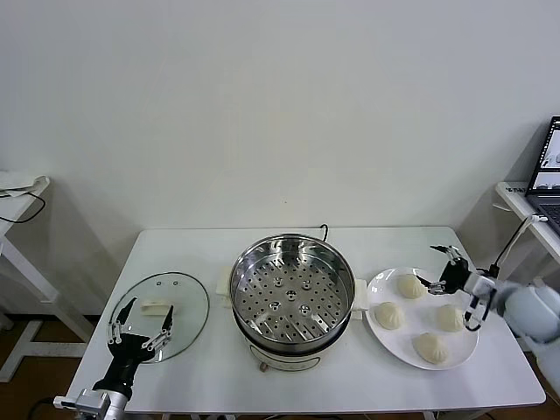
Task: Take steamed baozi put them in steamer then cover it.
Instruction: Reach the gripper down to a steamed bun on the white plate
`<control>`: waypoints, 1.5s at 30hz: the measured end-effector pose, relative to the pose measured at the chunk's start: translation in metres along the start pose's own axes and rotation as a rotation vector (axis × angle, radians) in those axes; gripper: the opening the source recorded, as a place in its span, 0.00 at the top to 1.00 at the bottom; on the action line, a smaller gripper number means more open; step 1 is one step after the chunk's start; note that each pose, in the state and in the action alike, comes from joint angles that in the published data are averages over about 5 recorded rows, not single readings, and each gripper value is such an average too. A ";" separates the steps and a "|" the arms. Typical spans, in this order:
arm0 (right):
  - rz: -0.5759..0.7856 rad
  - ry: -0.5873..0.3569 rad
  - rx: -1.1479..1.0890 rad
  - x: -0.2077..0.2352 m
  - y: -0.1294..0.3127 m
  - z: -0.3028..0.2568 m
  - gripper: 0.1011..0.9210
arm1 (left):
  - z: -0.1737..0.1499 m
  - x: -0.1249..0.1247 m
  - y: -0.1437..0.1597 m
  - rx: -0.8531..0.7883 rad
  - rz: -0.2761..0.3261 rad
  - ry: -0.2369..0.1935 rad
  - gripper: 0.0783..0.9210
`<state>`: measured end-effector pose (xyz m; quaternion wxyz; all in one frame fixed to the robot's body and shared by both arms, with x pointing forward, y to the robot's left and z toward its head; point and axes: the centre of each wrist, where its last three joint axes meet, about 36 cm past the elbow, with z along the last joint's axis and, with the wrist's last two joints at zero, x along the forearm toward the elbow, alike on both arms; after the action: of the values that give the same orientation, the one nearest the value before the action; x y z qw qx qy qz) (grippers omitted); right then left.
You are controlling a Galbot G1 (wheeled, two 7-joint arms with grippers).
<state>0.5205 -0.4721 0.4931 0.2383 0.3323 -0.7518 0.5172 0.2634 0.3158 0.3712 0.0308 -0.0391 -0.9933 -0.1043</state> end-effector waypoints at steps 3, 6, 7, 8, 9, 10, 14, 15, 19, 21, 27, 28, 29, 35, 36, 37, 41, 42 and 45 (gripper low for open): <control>-0.093 0.037 0.045 -0.007 -0.023 -0.006 0.12 | -0.001 0.001 0.001 -0.002 -0.005 0.000 0.12; -0.176 0.074 0.080 -0.014 -0.043 -0.012 0.12 | -0.001 0.003 0.002 -0.003 -0.011 0.002 0.12; -0.201 0.087 0.089 -0.017 -0.048 -0.014 0.12 | -0.001 0.003 0.002 -0.002 -0.012 0.003 0.12; -0.226 0.099 0.098 -0.020 -0.053 -0.016 0.12 | -0.001 0.004 0.003 -0.002 -0.014 0.004 0.12; -0.248 0.111 0.105 -0.024 -0.057 -0.017 0.12 | -0.001 0.004 0.003 -0.001 -0.016 0.004 0.12; -0.270 0.123 0.112 -0.027 -0.060 -0.019 0.12 | -0.001 0.004 0.003 -0.001 -0.019 0.005 0.12; -0.339 0.164 0.130 -0.041 -0.068 -0.022 0.12 | -0.001 0.005 0.004 -0.001 -0.025 0.006 0.12; -0.352 0.173 0.133 -0.044 -0.069 -0.023 0.12 | -0.001 0.005 0.004 -0.001 -0.026 0.006 0.12; -0.397 0.205 0.141 -0.057 -0.073 -0.025 0.12 | -0.002 0.005 0.005 -0.001 -0.030 0.005 0.12; -0.415 0.219 0.143 -0.063 -0.074 -0.025 0.12 | -0.001 0.005 0.005 0.000 -0.030 0.007 0.12; -0.462 0.244 0.145 -0.082 -0.074 -0.028 0.12 | 0.002 0.006 0.004 0.004 -0.031 0.014 0.12; -0.467 0.247 0.145 -0.085 -0.073 -0.029 0.12 | 0.002 0.006 0.004 0.004 -0.032 0.015 0.12; -0.472 0.248 0.146 -0.088 -0.073 -0.030 0.12 | 0.002 0.006 0.004 0.005 -0.032 0.015 0.12; -0.492 0.258 0.151 -0.103 -0.071 -0.034 0.12 | 0.003 0.007 0.004 0.006 -0.033 0.015 0.12; -0.494 0.260 0.153 -0.105 -0.071 -0.035 0.12 | 0.003 0.007 0.004 0.006 -0.033 0.015 0.12; -0.496 0.261 0.154 -0.107 -0.070 -0.035 0.12 | 0.004 0.007 0.004 0.006 -0.033 0.016 0.12; -0.499 0.262 0.160 -0.113 -0.068 -0.037 0.12 | 0.006 0.008 0.004 0.005 -0.033 0.020 0.12; -0.500 0.262 0.161 -0.114 -0.068 -0.038 0.12 | 0.006 0.008 0.004 0.005 -0.033 0.020 0.12; -0.500 0.260 0.164 -0.117 -0.067 -0.040 0.12 | 0.006 0.008 0.004 0.006 -0.032 0.020 0.12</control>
<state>0.6488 -0.4213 0.4664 0.4249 0.4563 -0.5654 0.5399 0.2550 0.3217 0.3668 0.0392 -0.0219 -0.9937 -0.1023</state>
